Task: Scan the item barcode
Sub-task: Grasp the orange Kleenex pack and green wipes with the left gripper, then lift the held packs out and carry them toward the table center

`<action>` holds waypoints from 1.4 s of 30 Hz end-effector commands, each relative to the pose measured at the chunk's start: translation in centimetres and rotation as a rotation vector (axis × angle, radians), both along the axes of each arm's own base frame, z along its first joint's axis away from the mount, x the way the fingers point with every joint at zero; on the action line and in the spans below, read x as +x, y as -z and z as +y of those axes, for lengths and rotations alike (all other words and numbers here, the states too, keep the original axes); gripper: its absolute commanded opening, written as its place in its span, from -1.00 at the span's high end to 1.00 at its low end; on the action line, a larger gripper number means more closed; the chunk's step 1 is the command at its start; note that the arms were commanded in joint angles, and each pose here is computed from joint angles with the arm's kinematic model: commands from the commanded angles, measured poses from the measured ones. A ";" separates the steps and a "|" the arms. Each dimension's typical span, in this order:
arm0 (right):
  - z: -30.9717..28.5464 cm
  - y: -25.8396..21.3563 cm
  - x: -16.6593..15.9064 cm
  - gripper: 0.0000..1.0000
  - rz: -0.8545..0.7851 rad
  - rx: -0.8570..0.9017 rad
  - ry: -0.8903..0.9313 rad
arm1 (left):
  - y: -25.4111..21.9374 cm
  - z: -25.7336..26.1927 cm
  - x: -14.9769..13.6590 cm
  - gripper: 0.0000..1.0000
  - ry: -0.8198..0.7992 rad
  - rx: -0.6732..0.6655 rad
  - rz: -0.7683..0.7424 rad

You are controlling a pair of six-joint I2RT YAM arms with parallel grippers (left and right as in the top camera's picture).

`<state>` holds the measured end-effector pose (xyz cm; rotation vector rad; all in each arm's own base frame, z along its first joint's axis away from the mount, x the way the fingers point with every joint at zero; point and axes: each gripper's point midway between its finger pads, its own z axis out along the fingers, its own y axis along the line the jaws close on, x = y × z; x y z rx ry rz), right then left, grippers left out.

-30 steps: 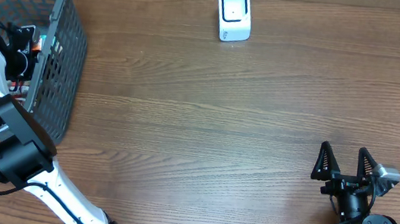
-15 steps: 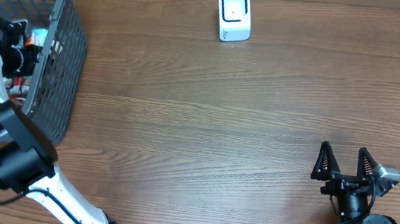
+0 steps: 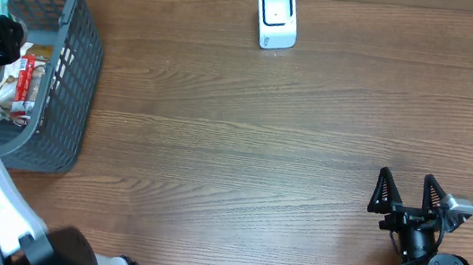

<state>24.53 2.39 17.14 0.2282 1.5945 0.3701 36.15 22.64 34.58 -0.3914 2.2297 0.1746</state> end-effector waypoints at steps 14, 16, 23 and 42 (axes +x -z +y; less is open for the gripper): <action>0.0 0.1 0.0 -1.00 -0.005 -0.003 -0.001 | -7.4 -15.8 -5.5 0.07 0.199 -0.058 -0.123; 0.0 0.1 0.0 -1.00 -0.005 -0.003 -0.001 | -6.3 -17.4 -5.6 0.08 0.231 -0.090 -0.078; 0.0 0.1 0.0 -1.00 -0.005 -0.003 -0.001 | -1.8 -24.4 -5.2 0.09 0.403 -0.181 0.066; 0.0 0.1 0.0 -1.00 -0.005 -0.003 -0.001 | 19.7 -48.4 -5.2 0.07 0.799 -0.134 0.483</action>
